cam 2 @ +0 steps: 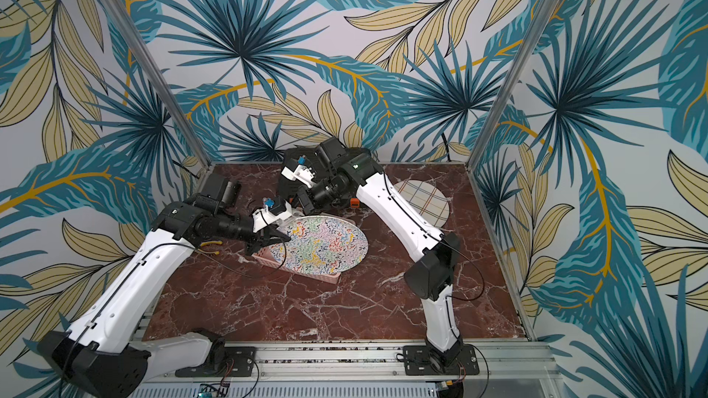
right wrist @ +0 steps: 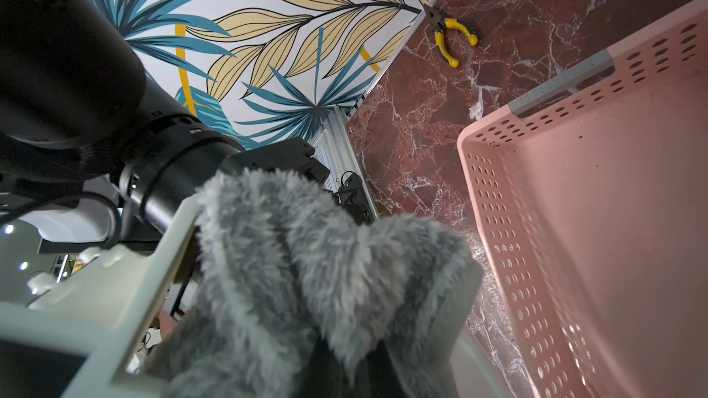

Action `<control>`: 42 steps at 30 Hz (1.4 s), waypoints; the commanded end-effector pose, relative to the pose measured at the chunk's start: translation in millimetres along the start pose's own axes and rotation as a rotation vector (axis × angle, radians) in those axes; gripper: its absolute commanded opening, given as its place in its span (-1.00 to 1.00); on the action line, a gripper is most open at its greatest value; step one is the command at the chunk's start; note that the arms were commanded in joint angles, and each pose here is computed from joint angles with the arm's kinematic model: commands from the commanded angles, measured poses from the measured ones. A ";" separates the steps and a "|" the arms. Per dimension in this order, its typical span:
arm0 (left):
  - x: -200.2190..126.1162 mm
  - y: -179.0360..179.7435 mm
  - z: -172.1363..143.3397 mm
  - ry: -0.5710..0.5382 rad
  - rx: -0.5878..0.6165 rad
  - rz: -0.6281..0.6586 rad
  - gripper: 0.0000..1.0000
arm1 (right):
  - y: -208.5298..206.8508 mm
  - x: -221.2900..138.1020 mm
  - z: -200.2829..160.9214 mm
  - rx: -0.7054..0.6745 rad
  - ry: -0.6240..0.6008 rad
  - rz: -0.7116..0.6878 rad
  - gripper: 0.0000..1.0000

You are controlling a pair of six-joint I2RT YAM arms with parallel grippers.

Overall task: Wipe the wet plate dry
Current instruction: Wipe the plate with towel.

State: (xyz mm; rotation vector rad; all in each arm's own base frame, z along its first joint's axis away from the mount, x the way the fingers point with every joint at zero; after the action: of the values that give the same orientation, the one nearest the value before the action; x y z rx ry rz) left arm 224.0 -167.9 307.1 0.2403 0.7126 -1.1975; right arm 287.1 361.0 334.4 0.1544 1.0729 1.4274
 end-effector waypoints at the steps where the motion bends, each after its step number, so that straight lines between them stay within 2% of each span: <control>1: -11.4 7.6 24.7 -0.086 0.037 0.057 -1.00 | 16.2 -9.6 -13.7 -0.007 0.009 0.067 -1.00; 6: -15.1 8.8 27.9 -0.099 0.022 0.082 -1.00 | 3.9 -24.7 -20.3 0.047 -0.070 0.074 -1.00; 22: -19.2 24.5 28.0 -0.127 -0.050 0.135 -1.00 | -7.5 -90.4 -45.2 0.081 -0.267 -0.023 -1.00; 32: -40.4 36.5 36.8 -0.228 -0.153 0.129 -1.00 | -25.2 -106.4 -59.3 0.123 -0.316 -0.074 -1.00; 37: -45.5 29.3 39.6 -0.261 -0.170 0.070 -1.00 | -35.1 -103.6 -65.4 0.146 -0.313 -0.075 -1.00; 42: -54.0 41.7 43.2 -0.317 -0.234 0.070 -1.00 | -44.7 -101.3 -71.3 0.168 -0.314 -0.086 -1.00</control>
State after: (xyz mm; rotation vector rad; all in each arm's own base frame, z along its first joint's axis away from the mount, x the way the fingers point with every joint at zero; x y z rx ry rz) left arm 242.2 -145.7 328.4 -0.0649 0.7058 -1.1314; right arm 314.2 227.3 316.1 0.4118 0.8842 1.1303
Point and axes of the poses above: each gripper's point midway between its finger pads, its own x axis out along the fingers, its own y axis along the line the jaws close on, z = x × y, the point moved 4 cm from there along -x, back along the fingers, and after that the axes turned 10 degrees about -x, right-handed, at the moved point
